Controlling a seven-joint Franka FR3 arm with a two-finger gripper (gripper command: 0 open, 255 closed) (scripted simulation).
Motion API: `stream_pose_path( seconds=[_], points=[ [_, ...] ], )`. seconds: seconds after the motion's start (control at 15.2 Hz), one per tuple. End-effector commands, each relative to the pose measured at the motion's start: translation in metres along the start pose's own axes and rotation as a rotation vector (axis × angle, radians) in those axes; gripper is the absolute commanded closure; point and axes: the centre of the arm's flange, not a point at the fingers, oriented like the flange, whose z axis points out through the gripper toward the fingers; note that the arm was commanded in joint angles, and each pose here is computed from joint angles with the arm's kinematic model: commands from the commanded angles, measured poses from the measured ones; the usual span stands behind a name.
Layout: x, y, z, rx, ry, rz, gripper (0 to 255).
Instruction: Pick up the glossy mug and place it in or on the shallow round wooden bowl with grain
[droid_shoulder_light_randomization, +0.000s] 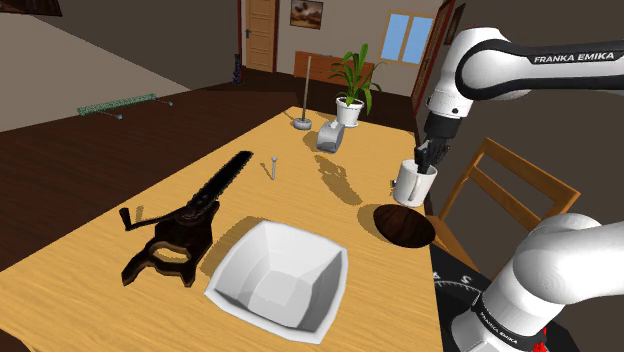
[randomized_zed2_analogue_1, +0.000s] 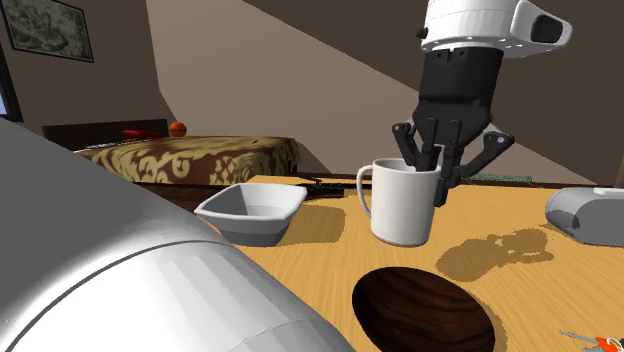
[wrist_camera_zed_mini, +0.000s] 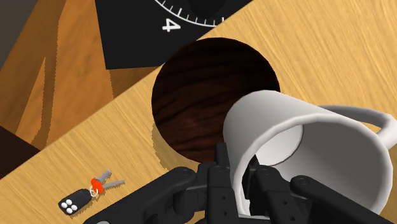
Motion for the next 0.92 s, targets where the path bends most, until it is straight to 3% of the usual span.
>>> stream_pose_path(
  seconds=[0.0, 0.86],
  points=[
    [-0.009, 0.025, 0.002, 0.0, 0.0, -0.002, 255],
    [-0.007, 0.028, 0.065, 0.0, 0.0, -0.002, 255]
  ],
)
